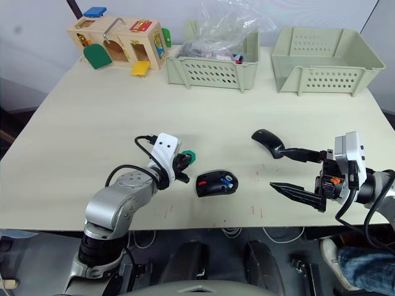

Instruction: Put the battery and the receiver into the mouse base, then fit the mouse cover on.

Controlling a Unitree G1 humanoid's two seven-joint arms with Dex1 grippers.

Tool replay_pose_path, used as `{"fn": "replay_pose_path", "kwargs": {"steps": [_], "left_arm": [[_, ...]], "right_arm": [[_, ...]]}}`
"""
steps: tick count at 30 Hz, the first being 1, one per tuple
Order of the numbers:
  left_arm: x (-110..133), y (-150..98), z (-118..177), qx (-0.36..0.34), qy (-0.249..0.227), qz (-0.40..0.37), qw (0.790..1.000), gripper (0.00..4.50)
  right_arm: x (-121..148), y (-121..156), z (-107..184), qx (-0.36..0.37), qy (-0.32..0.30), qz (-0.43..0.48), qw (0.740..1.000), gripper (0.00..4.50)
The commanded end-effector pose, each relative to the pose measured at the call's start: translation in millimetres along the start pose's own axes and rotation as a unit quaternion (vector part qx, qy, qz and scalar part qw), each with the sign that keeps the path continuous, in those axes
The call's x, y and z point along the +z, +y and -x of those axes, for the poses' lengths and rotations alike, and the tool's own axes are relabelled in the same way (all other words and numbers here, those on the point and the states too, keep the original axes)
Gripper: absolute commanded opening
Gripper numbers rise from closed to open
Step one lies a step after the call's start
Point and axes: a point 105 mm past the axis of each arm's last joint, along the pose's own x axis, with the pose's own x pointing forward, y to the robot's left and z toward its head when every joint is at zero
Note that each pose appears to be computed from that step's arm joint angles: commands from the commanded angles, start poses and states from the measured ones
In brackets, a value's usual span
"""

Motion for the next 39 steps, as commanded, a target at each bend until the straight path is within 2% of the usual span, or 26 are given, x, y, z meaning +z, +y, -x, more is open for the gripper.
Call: {"fn": "replay_pose_path", "kwargs": {"steps": [1,2,3,12,16,19,23,25,28,31,34,37,39], "left_arm": [[1.7,0.5,1.9,0.003,-0.008,0.001,1.0,0.97],[1.6,0.5,2.1,0.003,-0.009,-0.001,1.0,0.41],[1.9,0.9,2.1,0.005,-0.01,-0.002,1.0,0.18],[10.0,2.6,7.0,0.002,-0.03,-0.005,1.0,0.18],[26.2,-0.8,28.2,-0.064,-0.072,-0.016,0.995,0.18],[35.7,-6.2,43.8,-0.128,-0.091,-0.037,0.987,0.18],[49.6,-6.5,62.2,-0.204,-0.11,-0.082,0.969,0.18],[64.2,-5.9,72.5,-0.262,-0.119,-0.12,0.95,0.18],[82.6,-6.2,83.4,-0.329,-0.128,-0.168,0.92,0.18],[91.0,-9.1,84.5,-0.368,-0.126,-0.204,0.899,0.18],[100.3,-12.3,83.4,-0.394,-0.127,-0.228,0.881,0.18],[110.0,-15.6,80.7,-0.419,-0.128,-0.266,0.858,0.18],[117.6,-18.9,77.1,-0.429,-0.133,-0.284,0.847,0.18]], "right_arm": [[9.4,1.6,1.4,0.0,-0.01,0.021,1.0,4.5],[9.4,1.6,1.4,0.0,-0.01,0.021,1.0,4.5],[9.6,1.3,1.5,0.0,-0.01,0.021,1.0,4.5],[11.8,0.4,0.5,-0.001,-0.013,0.02,1.0,4.5],[17.1,0.1,-6.3,-0.01,-0.013,0.015,1.0,4.5],[14.0,0.4,-13.4,-0.011,0.01,0.006,1.0,4.5],[19.8,-5.0,-23.6,-0.038,0.006,0.006,0.999,4.5],[27.2,2.6,-34.0,-0.008,0.006,-0.021,1.0,4.5],[32.1,-9.5,-41.8,-0.073,0.07,-0.009,0.995,4.5],[38.6,-5.3,-49.5,-0.044,0.079,-0.067,0.994,4.5],[41.6,0.5,-56.3,0.002,0.059,-0.171,0.984,4.5],[49.8,-12.9,-65.3,-0.028,0.043,-0.224,0.973,4.5],[57.7,-14.0,-73.1,-0.018,0.033,-0.272,0.962,4.5]]}}
